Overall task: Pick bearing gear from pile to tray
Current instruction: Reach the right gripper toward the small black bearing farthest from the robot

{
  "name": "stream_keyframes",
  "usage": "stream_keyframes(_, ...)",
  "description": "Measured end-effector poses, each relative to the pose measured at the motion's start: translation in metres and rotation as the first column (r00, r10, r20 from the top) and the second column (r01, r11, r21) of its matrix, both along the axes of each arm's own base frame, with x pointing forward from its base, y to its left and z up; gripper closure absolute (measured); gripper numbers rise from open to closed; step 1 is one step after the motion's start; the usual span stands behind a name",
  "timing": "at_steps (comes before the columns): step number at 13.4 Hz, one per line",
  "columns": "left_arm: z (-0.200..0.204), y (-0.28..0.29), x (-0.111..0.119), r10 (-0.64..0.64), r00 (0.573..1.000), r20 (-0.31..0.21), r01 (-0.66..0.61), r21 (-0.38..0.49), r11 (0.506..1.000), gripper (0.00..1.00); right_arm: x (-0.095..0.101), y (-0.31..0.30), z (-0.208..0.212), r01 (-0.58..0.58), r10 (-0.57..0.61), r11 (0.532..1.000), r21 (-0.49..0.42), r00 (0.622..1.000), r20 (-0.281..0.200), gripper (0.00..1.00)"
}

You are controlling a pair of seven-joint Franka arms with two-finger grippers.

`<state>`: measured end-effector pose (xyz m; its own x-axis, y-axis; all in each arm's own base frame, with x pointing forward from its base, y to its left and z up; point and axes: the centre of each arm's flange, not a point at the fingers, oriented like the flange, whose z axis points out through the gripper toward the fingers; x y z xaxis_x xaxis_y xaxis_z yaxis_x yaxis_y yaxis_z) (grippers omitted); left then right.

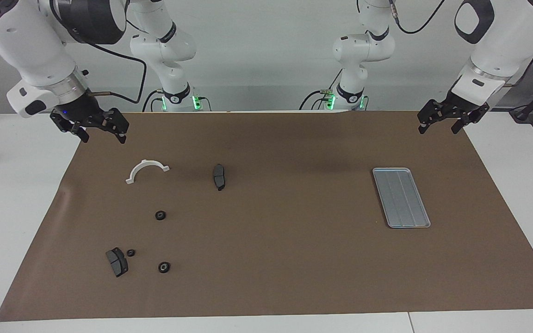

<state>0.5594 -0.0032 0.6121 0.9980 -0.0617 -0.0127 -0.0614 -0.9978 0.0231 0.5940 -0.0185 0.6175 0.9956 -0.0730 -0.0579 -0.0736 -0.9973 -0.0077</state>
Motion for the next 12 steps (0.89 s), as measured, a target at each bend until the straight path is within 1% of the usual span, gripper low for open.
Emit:
stream_keyframes(4, 0.000, 0.000, 0.000, 0.000, 1.000, 0.000, 0.000, 0.000, 1.000, 0.00, 0.000, 0.002, 0.000, -0.004, 0.004, 1.000, 0.000, 1.000, 0.000, 0.00)
stream_keyframes(6, 0.000, 0.000, 0.000, 0.000, 1.000, 0.000, 0.000, 0.000, 1.000, 0.00, -0.001, 0.004, -0.005, -0.007, 0.007, 1.000, 0.001, 1.000, -0.012, 0.00)
stream_keyframes(7, 0.000, 0.000, 0.000, 0.000, 1.000, 0.000, 0.000, 0.000, 1.000, 0.00, -0.003, 0.004, -0.013, -0.008, 0.008, 1.000, 0.003, 1.000, -0.021, 0.00)
stream_keyframes(10, 0.000, 0.000, 0.000, 0.000, 1.000, 0.000, 0.000, 0.000, 1.000, 0.00, -0.004, 0.016, -0.050, -0.027, 0.027, 1.000, 0.004, 1.000, 0.009, 0.00)
stream_keyframes(12, 0.000, 0.000, 0.000, 0.000, 1.000, 0.000, 0.000, 0.000, 1.000, 0.00, 0.002, 0.022, -0.076, -0.052, 0.052, 0.999, 0.003, 0.998, 0.024, 0.00)
